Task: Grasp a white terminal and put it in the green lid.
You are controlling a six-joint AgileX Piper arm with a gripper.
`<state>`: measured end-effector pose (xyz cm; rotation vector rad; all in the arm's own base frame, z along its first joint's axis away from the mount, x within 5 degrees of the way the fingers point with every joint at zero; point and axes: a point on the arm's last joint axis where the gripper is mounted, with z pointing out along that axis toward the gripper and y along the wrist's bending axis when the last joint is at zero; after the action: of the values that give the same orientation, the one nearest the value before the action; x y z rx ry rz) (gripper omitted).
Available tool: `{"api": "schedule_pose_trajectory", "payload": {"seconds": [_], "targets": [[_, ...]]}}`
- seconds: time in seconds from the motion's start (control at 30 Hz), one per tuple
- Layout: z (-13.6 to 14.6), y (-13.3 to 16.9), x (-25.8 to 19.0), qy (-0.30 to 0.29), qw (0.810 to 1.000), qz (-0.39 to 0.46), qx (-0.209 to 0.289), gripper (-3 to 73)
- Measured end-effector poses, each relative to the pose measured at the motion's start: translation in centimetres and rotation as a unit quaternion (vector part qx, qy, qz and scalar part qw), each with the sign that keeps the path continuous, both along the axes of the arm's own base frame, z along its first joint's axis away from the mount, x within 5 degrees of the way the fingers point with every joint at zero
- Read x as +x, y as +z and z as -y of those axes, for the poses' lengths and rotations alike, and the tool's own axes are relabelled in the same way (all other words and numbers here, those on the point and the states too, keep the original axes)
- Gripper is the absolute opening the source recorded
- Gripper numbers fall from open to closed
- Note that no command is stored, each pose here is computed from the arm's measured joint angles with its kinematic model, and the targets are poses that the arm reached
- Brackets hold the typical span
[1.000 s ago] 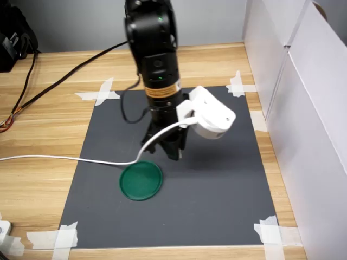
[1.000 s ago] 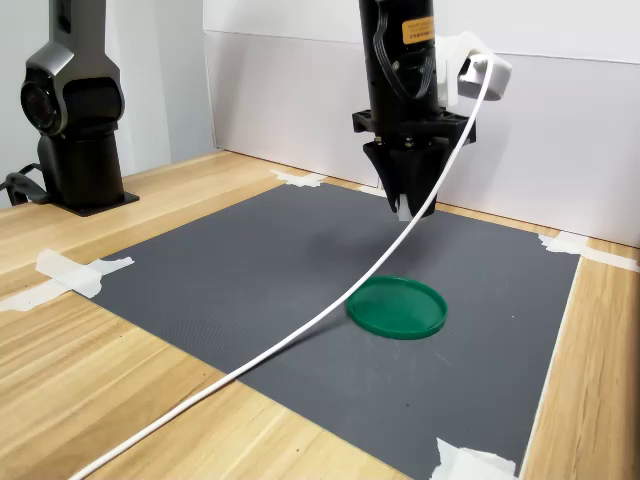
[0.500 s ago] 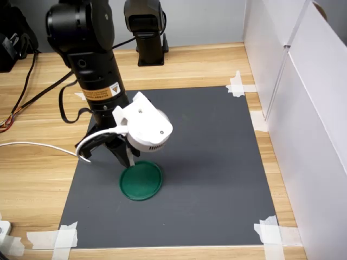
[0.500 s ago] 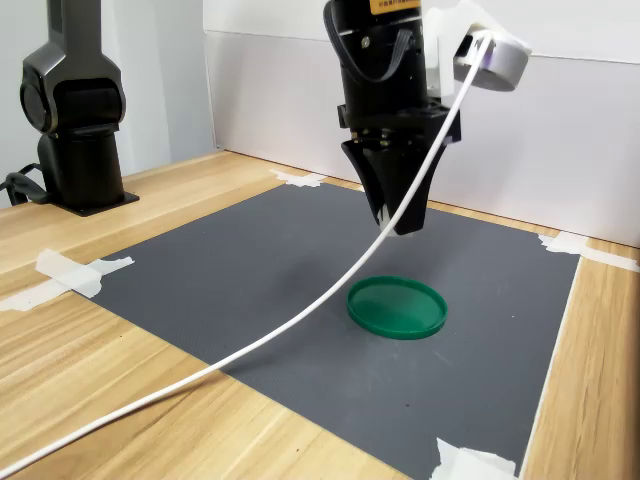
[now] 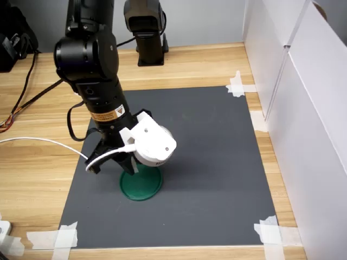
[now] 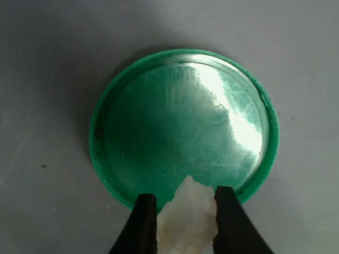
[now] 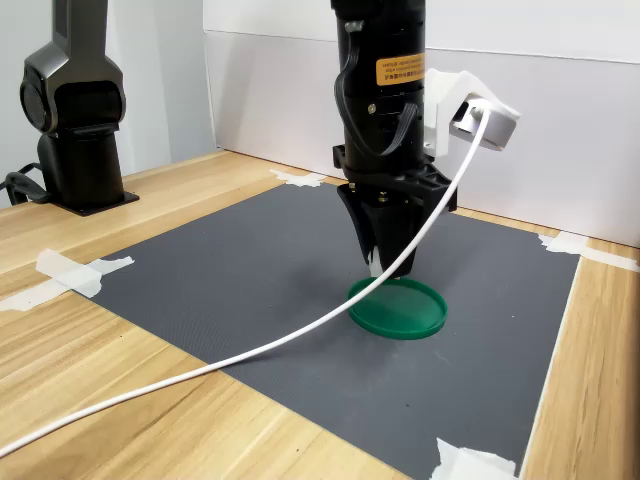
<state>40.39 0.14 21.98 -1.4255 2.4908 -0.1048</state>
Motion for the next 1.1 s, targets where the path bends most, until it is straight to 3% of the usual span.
{"api": "schedule_pose_trajectory", "payload": {"seconds": [0.1, 0.3, 0.47, 0.87, 0.97, 1.1], "targets": [[0.0, 0.0, 0.0, 0.005, 1.0, 0.0, -0.001, 32.6], [-0.1, 0.1, 0.0, 0.005, 1.0, 0.005, 0.001, 55.5], [-0.3, 1.1, -0.1, -0.001, 1.0, 0.023, 0.016, 61.2], [-0.3, 4.6, -1.5, -0.028, 0.998, 0.049, 0.024, 60.0], [-0.2, 4.5, -1.7, -0.038, 0.998, 0.036, 0.021, 53.7], [-0.1, 4.3, -1.6, -0.05, 0.998, 0.035, 0.02, 34.8]]}}
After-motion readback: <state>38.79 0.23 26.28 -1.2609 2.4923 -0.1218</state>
